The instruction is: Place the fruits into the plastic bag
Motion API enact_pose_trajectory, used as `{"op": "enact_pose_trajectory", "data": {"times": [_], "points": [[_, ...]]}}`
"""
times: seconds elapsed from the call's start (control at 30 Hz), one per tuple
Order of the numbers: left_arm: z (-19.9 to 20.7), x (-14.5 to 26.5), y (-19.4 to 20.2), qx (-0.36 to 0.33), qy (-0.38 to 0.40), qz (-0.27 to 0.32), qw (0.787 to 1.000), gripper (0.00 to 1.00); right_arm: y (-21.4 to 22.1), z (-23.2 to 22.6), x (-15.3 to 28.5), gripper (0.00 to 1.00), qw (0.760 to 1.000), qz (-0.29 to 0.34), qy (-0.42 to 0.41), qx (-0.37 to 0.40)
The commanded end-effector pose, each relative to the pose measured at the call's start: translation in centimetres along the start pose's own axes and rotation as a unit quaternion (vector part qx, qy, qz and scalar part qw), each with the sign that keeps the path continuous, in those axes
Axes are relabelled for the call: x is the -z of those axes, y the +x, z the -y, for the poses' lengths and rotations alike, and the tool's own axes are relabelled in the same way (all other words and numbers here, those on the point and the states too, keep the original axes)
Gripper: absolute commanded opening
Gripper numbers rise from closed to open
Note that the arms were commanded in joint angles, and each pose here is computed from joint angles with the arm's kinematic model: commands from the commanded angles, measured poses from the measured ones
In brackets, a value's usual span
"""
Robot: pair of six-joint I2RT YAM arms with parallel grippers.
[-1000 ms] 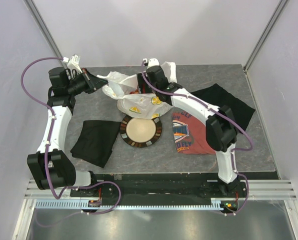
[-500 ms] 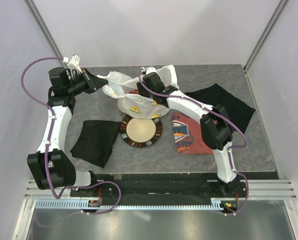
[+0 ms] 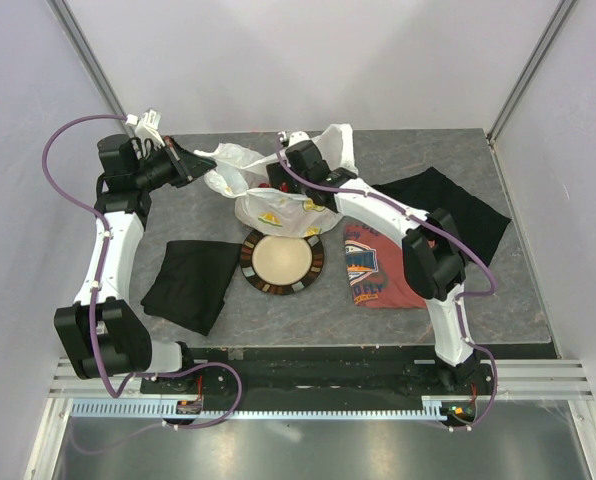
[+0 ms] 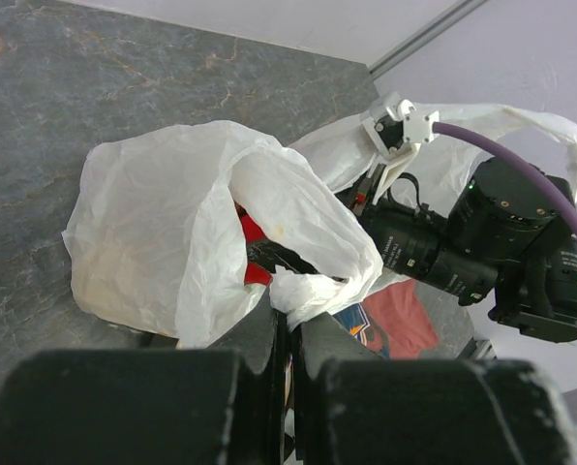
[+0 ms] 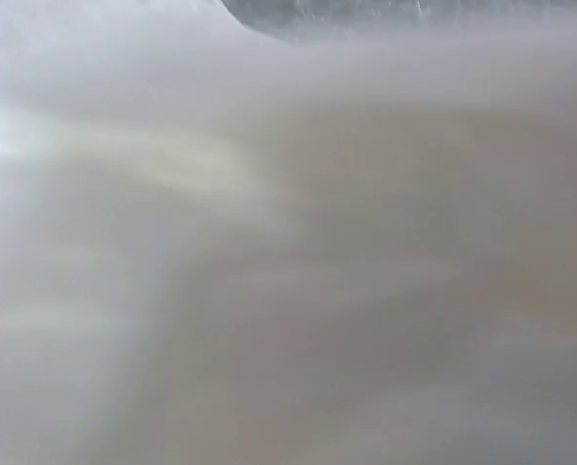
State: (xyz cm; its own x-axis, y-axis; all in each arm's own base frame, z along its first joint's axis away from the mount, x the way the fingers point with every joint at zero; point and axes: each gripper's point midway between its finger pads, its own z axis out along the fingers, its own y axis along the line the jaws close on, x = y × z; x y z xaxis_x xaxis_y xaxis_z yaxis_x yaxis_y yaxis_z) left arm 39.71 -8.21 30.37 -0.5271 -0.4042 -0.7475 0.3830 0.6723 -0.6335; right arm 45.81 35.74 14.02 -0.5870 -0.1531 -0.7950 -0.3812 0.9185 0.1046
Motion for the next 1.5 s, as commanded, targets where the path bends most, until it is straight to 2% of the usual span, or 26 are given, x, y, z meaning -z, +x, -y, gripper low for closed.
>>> {"op": "enact_pose_trajectory", "data": {"times": [0.0,0.13,0.33,0.43,0.47,0.57,0.7,0.77,0.93,1.03,1.1,1.13,1.2,1.23,1.27,1.4,1.43,1.47], "points": [[0.6,0.0,-0.7,0.001,0.015,0.008,1.000,0.01,-8.5,-2.3,5.3,0.98,0.993,0.101,-0.058,0.002],[0.6,0.0,-0.7,0.000,0.015,0.008,1.000,0.02,-11.8,-5.2,9.6,0.98,0.977,0.151,-0.148,0.028],[0.5,0.0,-0.6,-0.001,0.013,0.008,1.000,0.01,-15.2,-6.8,18.1,0.98,0.946,0.228,-0.223,0.052],[0.5,0.0,-0.6,-0.001,0.013,0.008,1.000,0.01,-15.1,-5.1,21.5,0.98,0.945,0.252,-0.202,0.046],[0.5,0.0,-0.6,-0.001,0.013,0.008,1.000,0.02,-16.1,-3.8,24.1,0.98,0.943,0.279,-0.177,0.035],[0.3,-0.1,-0.6,0.001,0.010,0.008,1.000,0.02,-15.6,0.4,26.7,0.97,0.953,0.290,-0.089,0.004],[0.2,-0.1,-0.5,0.002,0.010,0.007,1.000,0.01,-14.1,5.6,28.2,0.97,0.962,0.272,0.023,-0.019],[0.2,-0.1,-0.5,0.003,0.009,0.008,1.000,0.02,-13.1,7.4,27.9,0.97,0.965,0.256,0.051,-0.024],[-0.3,-0.4,-0.3,0.005,0.006,0.005,1.000,0.02,-11.2,7.7,24.7,0.98,0.976,0.212,0.024,-0.032],[-0.4,-0.5,-0.2,0.007,0.004,0.004,1.000,0.01,-10.3,7.4,21.0,0.97,0.984,0.178,-0.008,-0.032],[-0.5,-0.5,-0.2,0.006,0.003,0.004,1.000,0.01,-10.5,7.6,20.0,0.89,0.984,0.172,-0.037,-0.036],[-0.7,-0.7,-0.3,0.005,-0.001,0.005,1.000,0.02,-11.1,6.2,19.8,0.82,0.979,0.179,-0.087,-0.038],[-1.0,-1.1,-0.7,0.003,-0.007,0.008,1.000,0.02,-12.6,7.1,20.0,0.50,0.973,0.201,-0.102,-0.053],[-1.1,-1.6,-1.6,0.006,-0.006,0.010,1.000,0.01,-14.5,7.8,20.7,0.29,0.966,0.223,-0.110,-0.066],[-0.7,-1.8,-2.4,0.016,-0.001,0.012,1.000,0.02,-15.8,8.6,21.2,0.00,0.963,0.239,-0.104,-0.072],[1.9,-2.4,-7.9,0.018,0.023,0.047,0.998,0.01,-23.5,11.9,25.9,0.00,0.935,0.328,-0.095,-0.099],[3.4,-2.0,-10.4,-0.001,0.030,0.072,0.997,0.02,-24.3,13.3,25.7,0.00,0.932,0.335,-0.088,-0.106],[3.6,-2.3,-11.2,0.000,0.031,0.076,0.997,0.02,-25.0,13.5,26.0,0.00,0.929,0.341,-0.093,-0.113]]}}
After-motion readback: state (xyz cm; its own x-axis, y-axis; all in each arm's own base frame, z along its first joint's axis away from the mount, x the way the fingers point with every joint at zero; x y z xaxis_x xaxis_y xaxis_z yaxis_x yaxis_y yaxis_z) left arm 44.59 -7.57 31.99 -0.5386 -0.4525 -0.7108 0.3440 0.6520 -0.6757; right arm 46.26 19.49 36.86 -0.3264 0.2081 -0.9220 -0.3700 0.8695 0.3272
